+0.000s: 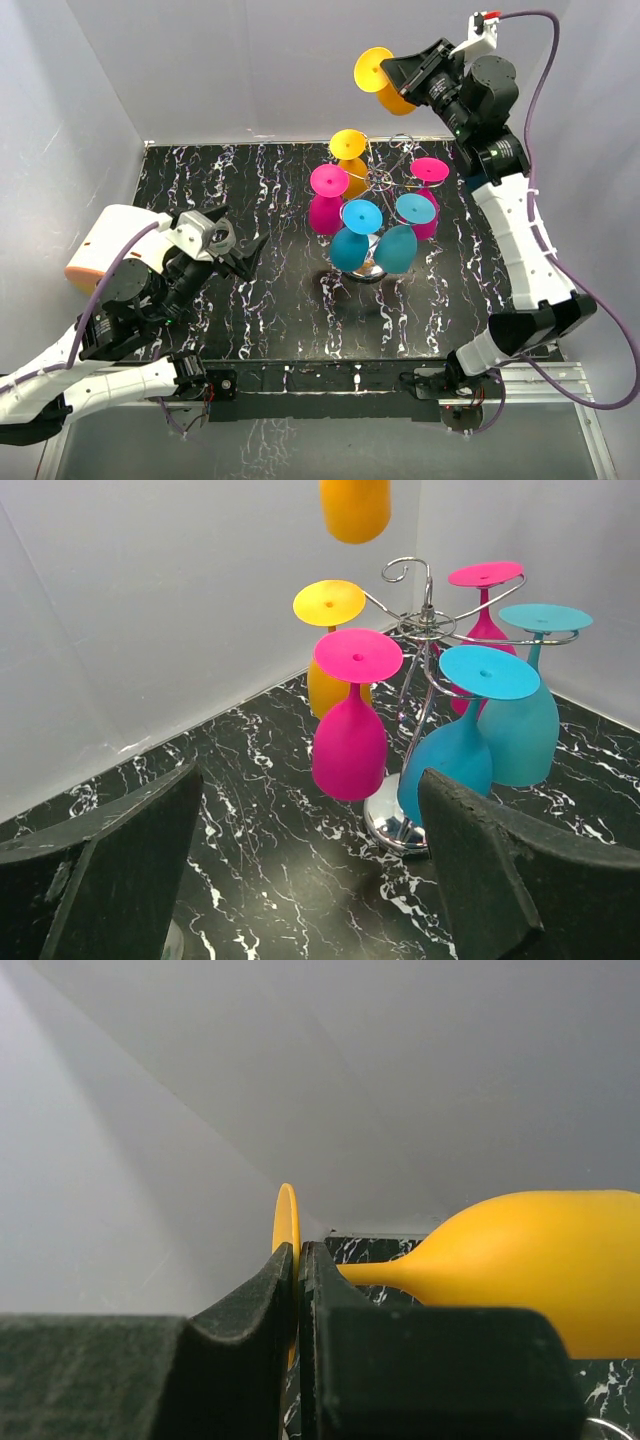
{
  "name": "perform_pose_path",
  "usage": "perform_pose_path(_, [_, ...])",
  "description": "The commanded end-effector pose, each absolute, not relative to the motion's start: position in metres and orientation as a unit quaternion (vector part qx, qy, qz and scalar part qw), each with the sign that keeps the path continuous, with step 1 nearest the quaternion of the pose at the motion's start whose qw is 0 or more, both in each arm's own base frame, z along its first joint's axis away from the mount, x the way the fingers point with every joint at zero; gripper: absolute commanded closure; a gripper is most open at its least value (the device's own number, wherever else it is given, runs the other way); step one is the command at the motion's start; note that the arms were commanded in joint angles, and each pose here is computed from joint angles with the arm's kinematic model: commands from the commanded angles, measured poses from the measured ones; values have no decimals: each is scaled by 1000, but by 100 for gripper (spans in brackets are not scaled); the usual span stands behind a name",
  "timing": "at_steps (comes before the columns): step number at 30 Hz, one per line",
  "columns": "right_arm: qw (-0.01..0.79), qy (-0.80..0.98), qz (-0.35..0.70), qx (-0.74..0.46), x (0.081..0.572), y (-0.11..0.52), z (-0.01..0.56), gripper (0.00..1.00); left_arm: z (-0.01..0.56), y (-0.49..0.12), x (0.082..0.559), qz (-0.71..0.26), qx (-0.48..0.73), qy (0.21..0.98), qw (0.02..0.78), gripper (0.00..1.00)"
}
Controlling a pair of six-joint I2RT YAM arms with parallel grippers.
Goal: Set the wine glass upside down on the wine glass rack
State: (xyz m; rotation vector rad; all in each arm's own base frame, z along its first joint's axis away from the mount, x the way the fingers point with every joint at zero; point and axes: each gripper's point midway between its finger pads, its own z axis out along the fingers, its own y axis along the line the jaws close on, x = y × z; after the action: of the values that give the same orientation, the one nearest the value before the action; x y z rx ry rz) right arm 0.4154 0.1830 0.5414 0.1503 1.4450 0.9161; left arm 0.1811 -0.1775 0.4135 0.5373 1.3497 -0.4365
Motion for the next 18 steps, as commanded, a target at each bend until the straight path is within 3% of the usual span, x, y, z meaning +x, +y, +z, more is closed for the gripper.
perform_pose_path(1, [610, 644, 455, 76, 439, 182, 520, 100, 415, -174, 185, -200, 215, 617, 730, 12])
perform_pose_path(18, [517, 691, 484, 145, 464, 172, 452, 100, 411, -162, 203, -163, 140, 667, 714, 9])
